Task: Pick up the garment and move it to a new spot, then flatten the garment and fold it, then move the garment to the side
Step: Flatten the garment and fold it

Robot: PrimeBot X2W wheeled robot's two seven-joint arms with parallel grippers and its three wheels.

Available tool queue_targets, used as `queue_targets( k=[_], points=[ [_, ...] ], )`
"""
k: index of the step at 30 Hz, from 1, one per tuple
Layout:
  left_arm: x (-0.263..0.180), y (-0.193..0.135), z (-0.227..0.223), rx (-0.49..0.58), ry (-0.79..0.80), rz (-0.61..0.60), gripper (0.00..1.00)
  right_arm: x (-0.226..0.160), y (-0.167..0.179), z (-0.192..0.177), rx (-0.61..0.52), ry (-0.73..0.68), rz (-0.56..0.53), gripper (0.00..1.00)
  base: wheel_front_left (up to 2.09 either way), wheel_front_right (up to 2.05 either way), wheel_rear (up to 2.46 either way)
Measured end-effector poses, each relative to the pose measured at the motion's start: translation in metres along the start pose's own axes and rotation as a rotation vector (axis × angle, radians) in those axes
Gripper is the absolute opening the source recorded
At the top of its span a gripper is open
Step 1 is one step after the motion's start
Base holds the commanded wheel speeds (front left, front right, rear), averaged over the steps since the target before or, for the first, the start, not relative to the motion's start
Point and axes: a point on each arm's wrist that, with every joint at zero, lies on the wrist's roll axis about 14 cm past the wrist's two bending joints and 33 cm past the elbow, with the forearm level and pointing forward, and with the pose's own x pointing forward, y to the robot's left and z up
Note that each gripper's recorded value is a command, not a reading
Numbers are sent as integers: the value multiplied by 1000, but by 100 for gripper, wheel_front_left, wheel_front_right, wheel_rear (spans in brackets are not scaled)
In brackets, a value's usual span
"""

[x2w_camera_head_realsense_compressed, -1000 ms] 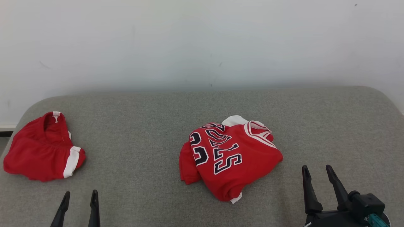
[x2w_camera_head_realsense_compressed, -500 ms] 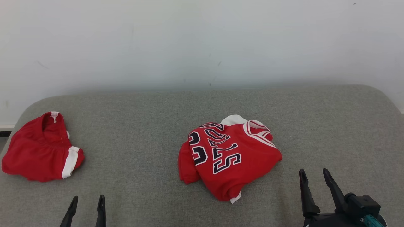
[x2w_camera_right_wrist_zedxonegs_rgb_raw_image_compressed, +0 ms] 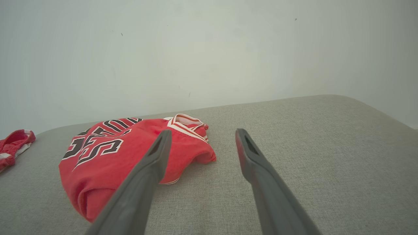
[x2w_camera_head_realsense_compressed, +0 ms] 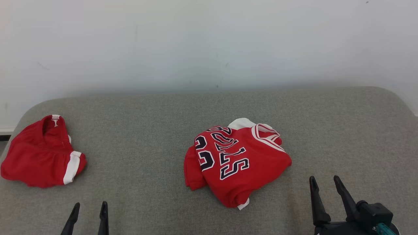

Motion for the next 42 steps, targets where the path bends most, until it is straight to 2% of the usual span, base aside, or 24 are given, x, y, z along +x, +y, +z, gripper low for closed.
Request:
queue_targets(
  k=[13, 25, 32, 42],
  points=[
    [10, -4, -2, -1, 4, -7, 100, -1, -5, -1, 1, 3, -15, 100, 0, 0, 0],
    [66, -83, -10, -20, 23, -234, 100, -7, -28, 1, -12, 7, -87, 100, 0, 0, 0],
    [90, -113, -49, -21, 138, -338, 100, -6, -48, -3, -14, 17, -146, 100, 0, 0, 0],
    [93, -144, -114, -13, 333, -450, 100, -14, -75, -18, -17, 55, -235, 100, 0, 0, 0]
  ],
)
